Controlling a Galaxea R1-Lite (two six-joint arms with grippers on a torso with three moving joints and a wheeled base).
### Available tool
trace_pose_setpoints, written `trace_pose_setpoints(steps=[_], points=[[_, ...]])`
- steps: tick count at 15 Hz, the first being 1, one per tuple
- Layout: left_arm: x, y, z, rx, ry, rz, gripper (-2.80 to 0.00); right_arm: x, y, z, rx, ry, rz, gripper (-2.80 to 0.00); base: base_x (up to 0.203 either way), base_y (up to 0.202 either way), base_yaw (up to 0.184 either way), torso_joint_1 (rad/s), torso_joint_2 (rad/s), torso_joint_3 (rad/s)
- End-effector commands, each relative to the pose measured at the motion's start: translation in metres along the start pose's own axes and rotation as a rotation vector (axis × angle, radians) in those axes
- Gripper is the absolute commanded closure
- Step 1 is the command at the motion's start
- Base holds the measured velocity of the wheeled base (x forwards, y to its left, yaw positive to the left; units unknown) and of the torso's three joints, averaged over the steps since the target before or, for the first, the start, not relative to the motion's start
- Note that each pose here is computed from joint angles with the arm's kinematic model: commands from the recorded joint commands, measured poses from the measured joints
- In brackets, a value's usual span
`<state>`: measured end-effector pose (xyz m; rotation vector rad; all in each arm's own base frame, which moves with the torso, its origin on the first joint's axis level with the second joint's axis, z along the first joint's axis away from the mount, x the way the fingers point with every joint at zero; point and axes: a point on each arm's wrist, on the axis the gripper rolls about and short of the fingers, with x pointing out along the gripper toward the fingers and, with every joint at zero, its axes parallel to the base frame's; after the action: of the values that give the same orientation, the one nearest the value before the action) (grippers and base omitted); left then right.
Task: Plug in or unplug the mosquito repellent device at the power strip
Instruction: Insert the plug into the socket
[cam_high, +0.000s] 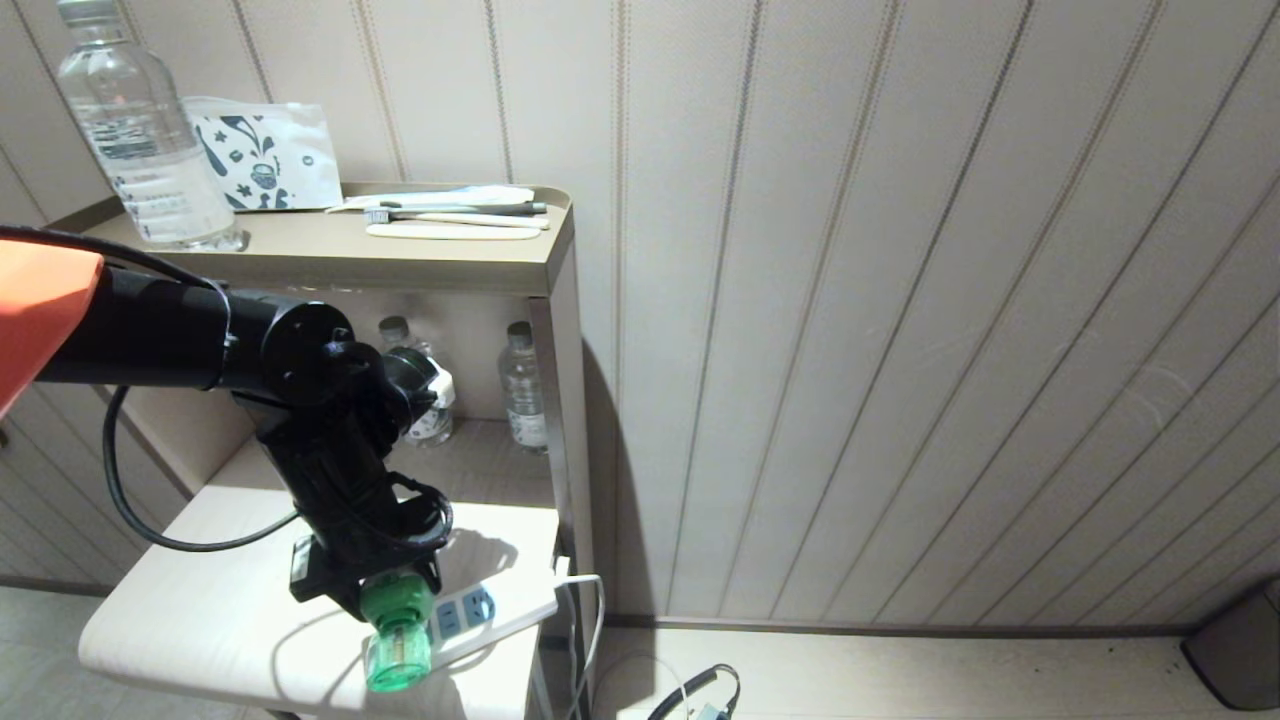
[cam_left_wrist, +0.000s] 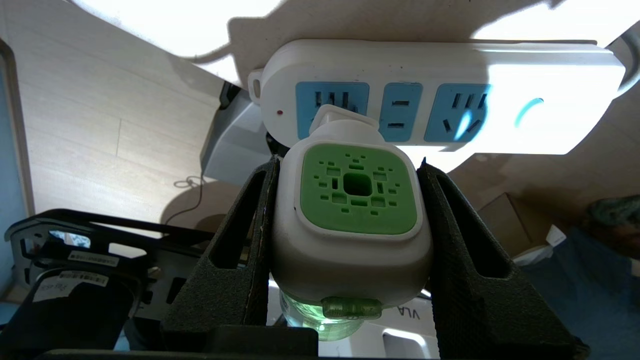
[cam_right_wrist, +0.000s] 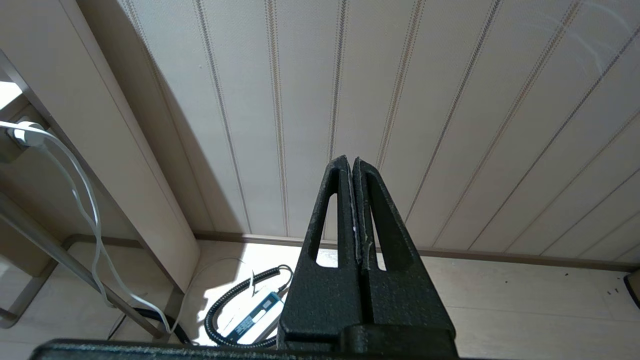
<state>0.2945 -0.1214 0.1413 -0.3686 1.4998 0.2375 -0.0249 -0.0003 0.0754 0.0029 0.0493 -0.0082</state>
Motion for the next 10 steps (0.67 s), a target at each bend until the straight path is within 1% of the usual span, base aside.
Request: trace_pose_setpoints(steps=[1, 5, 10], points=[[-0.0005, 0.0001, -0.0001, -0.003, 0.000, 0.003, 0.00, 0.0000, 0.0000, 0.0000, 0.000, 0.000, 0.000, 0.00, 0.000, 0.000, 0.000, 0.000, 0.00, 0.000], [-0.0031, -0.0009, 0.0007, -0.004, -0.006, -0.006, 0.00, 0.0000, 0.0000, 0.0000, 0.000, 0.000, 0.000, 0.00, 0.000, 0.000, 0.000, 0.000, 0.00, 0.000], [-0.0042, 0.0023, -0.0026, -0.006, -0.003, -0.003, 0.00, 0.0000, 0.0000, 0.0000, 0.000, 0.000, 0.000, 0.00, 0.000, 0.000, 0.000, 0.000, 0.00, 0.000]])
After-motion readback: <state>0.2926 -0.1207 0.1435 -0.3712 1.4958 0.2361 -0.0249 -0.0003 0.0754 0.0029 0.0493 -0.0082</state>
